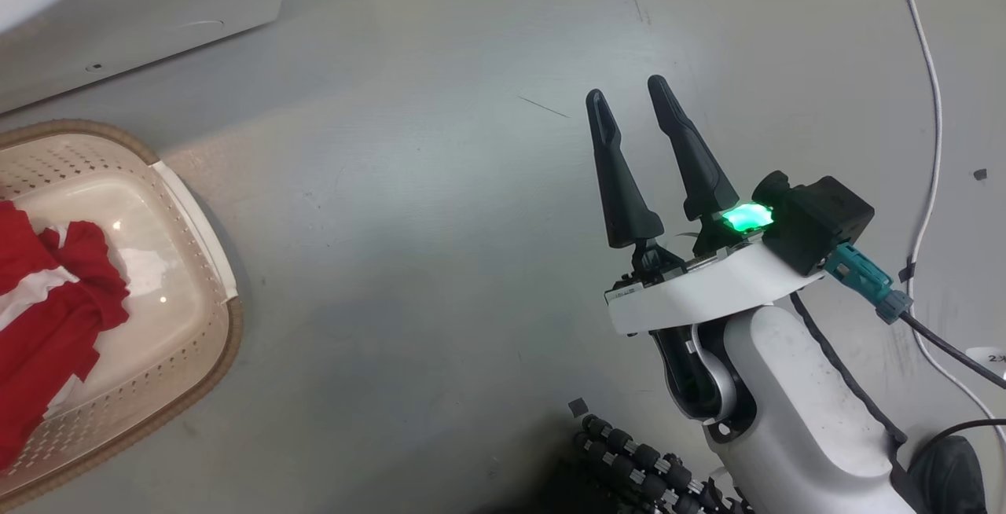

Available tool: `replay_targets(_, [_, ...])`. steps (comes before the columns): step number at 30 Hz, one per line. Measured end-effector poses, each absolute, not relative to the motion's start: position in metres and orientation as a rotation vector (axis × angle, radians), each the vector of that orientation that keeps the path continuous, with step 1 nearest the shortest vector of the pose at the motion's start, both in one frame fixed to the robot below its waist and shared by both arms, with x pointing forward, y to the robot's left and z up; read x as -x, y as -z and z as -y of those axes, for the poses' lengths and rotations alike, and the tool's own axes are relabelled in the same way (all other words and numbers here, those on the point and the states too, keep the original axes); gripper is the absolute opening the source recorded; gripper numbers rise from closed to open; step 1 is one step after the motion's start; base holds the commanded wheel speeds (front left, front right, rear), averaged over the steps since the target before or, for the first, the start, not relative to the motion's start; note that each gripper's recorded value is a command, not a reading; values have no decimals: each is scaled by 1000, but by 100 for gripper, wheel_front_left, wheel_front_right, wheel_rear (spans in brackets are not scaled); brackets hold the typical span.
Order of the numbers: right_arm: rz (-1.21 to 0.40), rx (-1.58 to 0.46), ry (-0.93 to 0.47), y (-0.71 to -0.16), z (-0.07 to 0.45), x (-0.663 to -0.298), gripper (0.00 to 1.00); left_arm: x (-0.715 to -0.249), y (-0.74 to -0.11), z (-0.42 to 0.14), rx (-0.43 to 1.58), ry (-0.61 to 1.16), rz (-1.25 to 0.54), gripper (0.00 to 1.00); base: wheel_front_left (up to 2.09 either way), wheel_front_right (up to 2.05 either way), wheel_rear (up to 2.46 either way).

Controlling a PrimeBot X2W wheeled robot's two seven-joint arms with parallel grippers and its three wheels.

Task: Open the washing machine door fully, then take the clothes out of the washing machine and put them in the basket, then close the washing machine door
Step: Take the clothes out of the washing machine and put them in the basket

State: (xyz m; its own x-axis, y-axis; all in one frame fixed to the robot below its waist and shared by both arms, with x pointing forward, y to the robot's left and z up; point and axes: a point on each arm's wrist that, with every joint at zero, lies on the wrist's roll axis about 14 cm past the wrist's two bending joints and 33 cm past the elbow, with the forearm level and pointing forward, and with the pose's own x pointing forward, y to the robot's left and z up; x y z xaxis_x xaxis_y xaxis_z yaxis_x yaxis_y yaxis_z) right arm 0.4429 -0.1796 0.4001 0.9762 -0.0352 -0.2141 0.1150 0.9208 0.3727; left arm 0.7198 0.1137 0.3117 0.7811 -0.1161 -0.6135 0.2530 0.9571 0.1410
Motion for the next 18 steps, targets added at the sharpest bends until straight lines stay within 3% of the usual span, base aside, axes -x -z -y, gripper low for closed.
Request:
replay_targets(7, [-204,-391,76,-401,180,-445,100,-717,-301,-121,-224,174,-718,100,0,0,0])
replay_targets(8, [-203,-391,76,-401,180,-445,100,-718,-301,-121,-222,173,-723,86,0,0,0])
replay_targets(9, [-203,-390,76,-401,180,-445,100,-718,-301,-121,-221,170,-730,47,0,0,0])
replay_targets(10, [-202,-390,75,-401,180,-445,100,-717,-301,-121,-221,169,-735,29,0,0,0])
replay_targets(11, [-201,-389,74,-401,180,-446,100,-718,-301,-122,-220,166,-738,0,0,0,0])
replay_targets(18, [-198,-388,69,-402,179,-447,100,-719,-303,-122,-216,160,-738,0,0,0,0])
